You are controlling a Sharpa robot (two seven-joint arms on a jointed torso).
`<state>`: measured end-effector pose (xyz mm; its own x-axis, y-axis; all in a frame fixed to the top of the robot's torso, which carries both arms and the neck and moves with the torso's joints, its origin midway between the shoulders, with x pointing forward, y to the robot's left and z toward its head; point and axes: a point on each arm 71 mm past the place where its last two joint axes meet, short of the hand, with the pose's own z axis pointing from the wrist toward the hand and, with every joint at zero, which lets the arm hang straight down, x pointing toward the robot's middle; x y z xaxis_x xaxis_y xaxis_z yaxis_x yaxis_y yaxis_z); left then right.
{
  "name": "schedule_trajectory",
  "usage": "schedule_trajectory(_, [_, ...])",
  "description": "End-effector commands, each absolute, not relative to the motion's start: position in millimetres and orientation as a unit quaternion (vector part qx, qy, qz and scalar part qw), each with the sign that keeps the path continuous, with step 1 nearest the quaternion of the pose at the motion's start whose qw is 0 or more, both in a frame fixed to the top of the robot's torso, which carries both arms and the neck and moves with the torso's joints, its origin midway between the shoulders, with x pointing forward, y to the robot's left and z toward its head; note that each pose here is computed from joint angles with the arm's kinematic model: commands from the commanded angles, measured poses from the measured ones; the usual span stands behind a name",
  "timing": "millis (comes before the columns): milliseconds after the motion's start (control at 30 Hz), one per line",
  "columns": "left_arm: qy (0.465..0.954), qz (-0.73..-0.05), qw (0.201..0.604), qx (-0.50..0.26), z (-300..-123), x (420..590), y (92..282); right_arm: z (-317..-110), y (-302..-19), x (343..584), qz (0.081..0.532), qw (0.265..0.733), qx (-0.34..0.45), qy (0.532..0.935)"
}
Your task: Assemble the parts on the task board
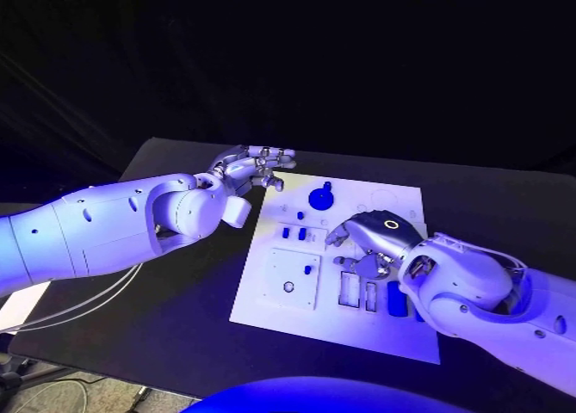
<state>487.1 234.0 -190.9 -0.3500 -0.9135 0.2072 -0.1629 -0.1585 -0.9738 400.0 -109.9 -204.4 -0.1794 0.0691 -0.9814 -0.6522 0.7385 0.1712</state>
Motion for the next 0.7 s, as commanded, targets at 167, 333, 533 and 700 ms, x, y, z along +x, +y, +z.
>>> schedule_trajectory(167, [0.569,-0.601,0.311,-0.467,-189.6,485.6,231.6,-197.2,-148.5,415.8,0.223,0.606,-0.194,0.738])
schedule_trajectory(333, [0.569,-0.601,0.311,-0.467,-189.5,485.4,231.7,-197.8,-163.4,420.4,0.195,0.603,-0.198,0.748])
schedule_trajectory(533, [0.57,-0.603,0.309,-0.465,-189.3,485.1,230.1,-200.3,-165.9,422.6,0.187,0.598,-0.203,0.752])
schedule_trajectory(700, [0.569,-0.603,0.31,-0.465,-189.3,485.0,230.3,-203.1,-164.4,424.2,0.187,0.595,-0.205,0.754])
